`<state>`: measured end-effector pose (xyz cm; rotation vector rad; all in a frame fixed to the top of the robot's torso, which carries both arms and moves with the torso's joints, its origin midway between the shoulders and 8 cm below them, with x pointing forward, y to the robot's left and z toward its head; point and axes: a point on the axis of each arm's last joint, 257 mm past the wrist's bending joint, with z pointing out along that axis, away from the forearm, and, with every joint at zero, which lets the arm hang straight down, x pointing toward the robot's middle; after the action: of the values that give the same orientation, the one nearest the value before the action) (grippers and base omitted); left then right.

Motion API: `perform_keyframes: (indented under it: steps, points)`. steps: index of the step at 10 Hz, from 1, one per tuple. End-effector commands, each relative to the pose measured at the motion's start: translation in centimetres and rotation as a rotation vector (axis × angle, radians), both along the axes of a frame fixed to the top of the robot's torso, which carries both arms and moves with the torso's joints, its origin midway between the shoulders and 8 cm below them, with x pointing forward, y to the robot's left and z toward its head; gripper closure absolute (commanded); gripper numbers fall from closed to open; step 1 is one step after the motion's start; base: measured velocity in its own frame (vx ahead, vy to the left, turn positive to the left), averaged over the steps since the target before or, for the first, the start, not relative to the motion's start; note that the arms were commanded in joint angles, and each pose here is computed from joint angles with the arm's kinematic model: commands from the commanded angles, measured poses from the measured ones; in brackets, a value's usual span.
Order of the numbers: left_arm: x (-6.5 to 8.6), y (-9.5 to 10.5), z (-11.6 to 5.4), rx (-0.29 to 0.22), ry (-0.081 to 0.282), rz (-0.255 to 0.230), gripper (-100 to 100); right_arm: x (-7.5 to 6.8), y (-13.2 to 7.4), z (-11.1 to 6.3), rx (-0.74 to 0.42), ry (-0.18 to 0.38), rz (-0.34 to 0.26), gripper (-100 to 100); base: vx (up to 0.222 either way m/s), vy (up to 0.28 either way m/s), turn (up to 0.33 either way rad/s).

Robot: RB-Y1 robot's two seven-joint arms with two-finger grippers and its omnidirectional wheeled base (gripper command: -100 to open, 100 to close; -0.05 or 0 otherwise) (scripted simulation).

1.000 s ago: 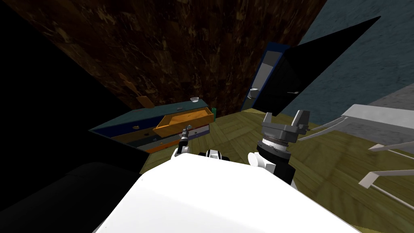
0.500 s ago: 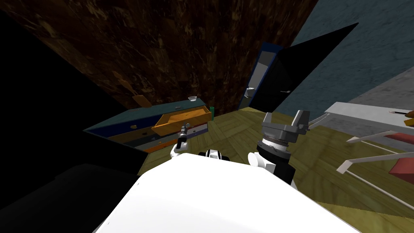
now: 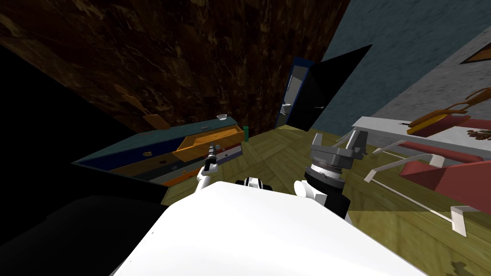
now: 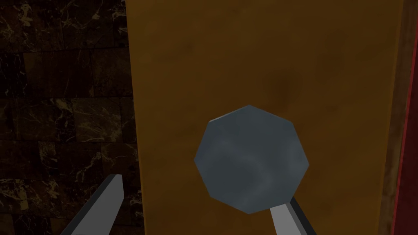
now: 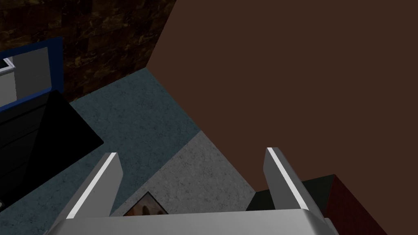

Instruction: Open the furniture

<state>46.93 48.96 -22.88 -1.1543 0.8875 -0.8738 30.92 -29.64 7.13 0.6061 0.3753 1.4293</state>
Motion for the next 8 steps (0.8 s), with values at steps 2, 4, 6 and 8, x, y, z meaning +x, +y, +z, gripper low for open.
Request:
perform_keyframes:
  steps: [2, 4, 6, 8]
  points:
    - [0.2, 2.9, 1.1, -0.01, 0.008, 0.044, -100, 0.0, 0.0, 0.0, 0.0, 0.0, 0.0, 0, -0.083, -0.049, -0.114]
    - [0.1, 3.1, 0.7, -0.017, 0.02, 0.048, 0, 0.0, 0.0, 0.0, 0.0, 0.0, 0.0, 0, -0.004, -0.001, 0.004]
    - [0.0, 3.2, 0.4, -0.019, 0.025, 0.049, 0, 0.0, 0.0, 0.0, 0.0, 0.0, 0.0, 0, 0.0, 0.0, 0.0]
    - [0.0, 3.2, 0.4, -0.02, 0.027, 0.049, 0, 0.0, 0.0, 0.0, 0.0, 0.0, 0.0, 0, 0.0, 0.0, 0.0]
